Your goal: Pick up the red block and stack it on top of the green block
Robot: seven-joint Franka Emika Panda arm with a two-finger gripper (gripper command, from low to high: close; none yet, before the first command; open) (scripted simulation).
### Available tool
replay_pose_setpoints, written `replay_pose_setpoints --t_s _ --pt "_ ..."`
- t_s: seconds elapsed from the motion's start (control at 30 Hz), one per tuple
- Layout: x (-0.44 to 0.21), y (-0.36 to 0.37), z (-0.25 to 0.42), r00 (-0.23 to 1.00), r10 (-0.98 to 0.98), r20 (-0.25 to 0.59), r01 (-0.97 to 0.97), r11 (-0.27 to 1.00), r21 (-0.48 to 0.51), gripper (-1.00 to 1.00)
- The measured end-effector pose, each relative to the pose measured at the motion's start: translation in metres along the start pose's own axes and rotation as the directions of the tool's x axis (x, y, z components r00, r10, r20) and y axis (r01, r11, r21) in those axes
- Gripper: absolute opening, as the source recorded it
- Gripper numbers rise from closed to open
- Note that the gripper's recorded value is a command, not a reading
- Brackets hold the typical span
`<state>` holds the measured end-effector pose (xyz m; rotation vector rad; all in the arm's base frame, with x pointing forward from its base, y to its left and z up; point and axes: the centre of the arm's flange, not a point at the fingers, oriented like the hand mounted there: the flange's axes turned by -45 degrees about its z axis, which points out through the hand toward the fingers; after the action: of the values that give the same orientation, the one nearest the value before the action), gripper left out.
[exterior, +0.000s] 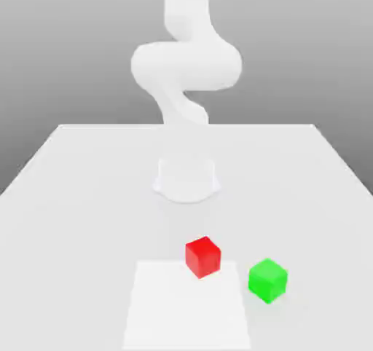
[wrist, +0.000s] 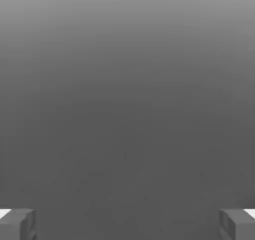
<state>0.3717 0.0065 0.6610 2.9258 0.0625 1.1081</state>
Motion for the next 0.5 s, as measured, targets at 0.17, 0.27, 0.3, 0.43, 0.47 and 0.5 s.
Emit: replay_pose_setpoints --t_s 0.17,0.27,0.3,0.43,0.47,0.5 --pt "-0.055 -0.014 0.117 0.975 -0.132 0.179 0.128 0.991 0.036 0.0" --pt "-0.102 -0.021 0.175 0.937 -0.209 0.28 0.195 0.978 0.078 0.0" --pt "-0.121 -0.024 0.193 0.92 -0.235 0.312 0.216 0.972 0.095 0.0" --pt "-0.206 -0.031 0.252 0.831 -0.344 0.437 0.291 0.939 0.185 0.0" --pt "-0.231 -0.033 0.264 0.802 -0.373 0.467 0.306 0.928 0.214 0.0" --pt "-0.257 -0.034 0.275 0.77 -0.403 0.495 0.321 0.915 0.245 0.0"
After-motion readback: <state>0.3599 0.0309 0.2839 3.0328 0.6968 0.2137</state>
